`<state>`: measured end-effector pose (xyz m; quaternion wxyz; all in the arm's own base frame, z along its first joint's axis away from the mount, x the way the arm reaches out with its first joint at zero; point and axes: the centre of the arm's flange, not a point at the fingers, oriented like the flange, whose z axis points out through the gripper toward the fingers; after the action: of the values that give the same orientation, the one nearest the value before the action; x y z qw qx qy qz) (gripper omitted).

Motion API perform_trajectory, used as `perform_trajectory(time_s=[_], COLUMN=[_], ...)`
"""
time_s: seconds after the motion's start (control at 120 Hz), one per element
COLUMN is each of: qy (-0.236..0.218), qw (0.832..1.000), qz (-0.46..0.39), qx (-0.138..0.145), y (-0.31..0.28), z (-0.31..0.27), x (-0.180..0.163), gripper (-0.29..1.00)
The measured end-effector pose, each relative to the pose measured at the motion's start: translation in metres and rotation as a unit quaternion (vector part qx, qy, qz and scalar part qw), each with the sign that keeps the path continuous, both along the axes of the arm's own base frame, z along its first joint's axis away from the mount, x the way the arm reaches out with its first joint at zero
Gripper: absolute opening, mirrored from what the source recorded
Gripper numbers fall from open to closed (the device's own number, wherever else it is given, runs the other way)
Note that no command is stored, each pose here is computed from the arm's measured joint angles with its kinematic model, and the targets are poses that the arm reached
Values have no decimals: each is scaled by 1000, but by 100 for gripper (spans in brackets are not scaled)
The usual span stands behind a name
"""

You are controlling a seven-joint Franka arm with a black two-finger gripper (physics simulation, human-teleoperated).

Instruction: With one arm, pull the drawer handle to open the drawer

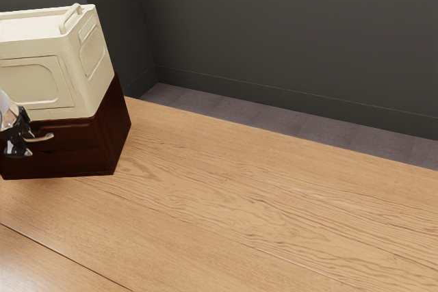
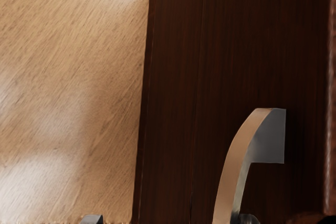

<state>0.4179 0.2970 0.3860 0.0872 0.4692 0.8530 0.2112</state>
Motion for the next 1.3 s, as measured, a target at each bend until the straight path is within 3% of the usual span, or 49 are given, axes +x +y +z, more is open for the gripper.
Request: perform_trajectory(time_s=[0.175, 0.383, 1.3], qy=[0, 3, 12], qw=[1000, 1000, 997], qz=[-2, -1, 5], qx=[-5, -23, -80], y=[-4, -13, -37], z=[1, 9, 4], x=[-3, -17, -75], gripper=[10, 0, -7])
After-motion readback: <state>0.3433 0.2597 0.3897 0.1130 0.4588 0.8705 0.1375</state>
